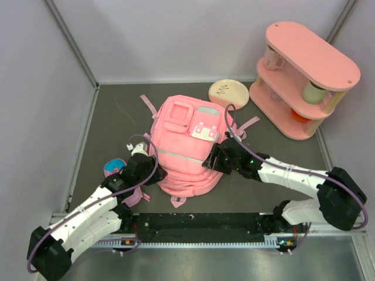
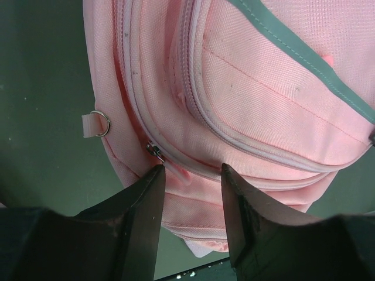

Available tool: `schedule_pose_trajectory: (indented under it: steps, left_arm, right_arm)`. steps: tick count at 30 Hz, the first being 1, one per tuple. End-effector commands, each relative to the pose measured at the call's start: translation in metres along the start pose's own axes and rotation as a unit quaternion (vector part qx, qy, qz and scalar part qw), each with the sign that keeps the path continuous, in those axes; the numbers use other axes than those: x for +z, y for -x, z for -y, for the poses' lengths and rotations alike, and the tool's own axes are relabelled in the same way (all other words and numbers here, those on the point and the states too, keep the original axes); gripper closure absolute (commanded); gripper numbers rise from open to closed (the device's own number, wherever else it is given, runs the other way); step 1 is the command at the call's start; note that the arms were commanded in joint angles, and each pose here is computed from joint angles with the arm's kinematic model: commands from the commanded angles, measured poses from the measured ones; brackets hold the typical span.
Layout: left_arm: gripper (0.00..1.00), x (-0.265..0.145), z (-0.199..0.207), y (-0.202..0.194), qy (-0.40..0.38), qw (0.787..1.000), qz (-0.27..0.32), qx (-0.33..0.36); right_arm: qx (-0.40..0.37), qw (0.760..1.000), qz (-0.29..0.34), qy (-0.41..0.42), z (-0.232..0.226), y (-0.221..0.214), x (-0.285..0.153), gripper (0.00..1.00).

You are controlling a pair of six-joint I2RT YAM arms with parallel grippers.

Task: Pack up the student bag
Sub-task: Unzip the student bag at the center of the board.

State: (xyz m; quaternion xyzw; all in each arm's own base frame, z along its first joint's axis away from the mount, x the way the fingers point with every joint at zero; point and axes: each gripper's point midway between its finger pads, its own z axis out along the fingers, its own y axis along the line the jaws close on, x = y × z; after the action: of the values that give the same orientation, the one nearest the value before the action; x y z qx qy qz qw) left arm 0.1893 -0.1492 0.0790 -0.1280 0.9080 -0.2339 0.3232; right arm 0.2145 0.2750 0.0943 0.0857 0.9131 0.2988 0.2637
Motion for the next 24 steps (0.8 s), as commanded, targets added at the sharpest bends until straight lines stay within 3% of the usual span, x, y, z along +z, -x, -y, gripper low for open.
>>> schedule_pose_trajectory:
  steps: [1, 7, 8, 10, 13, 18, 19, 22, 24]
  left_arm:
    - [0.52, 0.000, -0.021, -0.014, 0.036, 0.999, -0.021, 0.013]
    - [0.53, 0.000, -0.020, -0.013, 0.036, 0.999, -0.019, 0.012]
    - [0.53, 0.000, -0.020, -0.013, 0.035, 0.999, -0.018, 0.012]
    - [0.53, 0.001, -0.020, -0.013, 0.035, 0.999, -0.019, 0.013]
    - [0.55, 0.002, -0.018, -0.013, 0.034, 0.999, -0.022, 0.014]
    - [0.55, 0.003, -0.019, -0.014, 0.034, 0.999, -0.024, 0.015]
    - [0.55, 0.002, -0.018, -0.014, 0.032, 0.999, -0.022, 0.015]
    - [0.56, 0.002, -0.019, -0.013, 0.033, 0.999, -0.020, 0.015]
    - [0.56, 0.002, -0.020, -0.013, 0.035, 0.999, -0.020, 0.016]
  right_arm:
    - [0.014, 1.000, 0.009, 0.016, -0.013, 0.008, 0.012, 0.42]
    - [0.030, 0.999, 0.009, 0.006, -0.002, 0.002, 0.015, 0.38]
    - [0.032, 0.999, 0.013, 0.003, 0.001, 0.003, 0.014, 0.30]
    - [0.032, 0.999, 0.022, 0.021, -0.003, 0.004, 0.014, 0.31]
    - [0.038, 0.995, 0.023, 0.087, -0.024, 0.004, 0.016, 0.35]
    - [0.041, 0.989, 0.045, 0.132, -0.042, 0.015, 0.008, 0.41]
    - [0.043, 0.987, 0.053, 0.146, -0.049, 0.019, 0.001, 0.49]
    - [0.047, 0.981, 0.089, 0.164, -0.054, 0.033, -0.013, 0.62]
    - [0.051, 0.977, 0.107, 0.176, -0.056, 0.038, -0.019, 0.63]
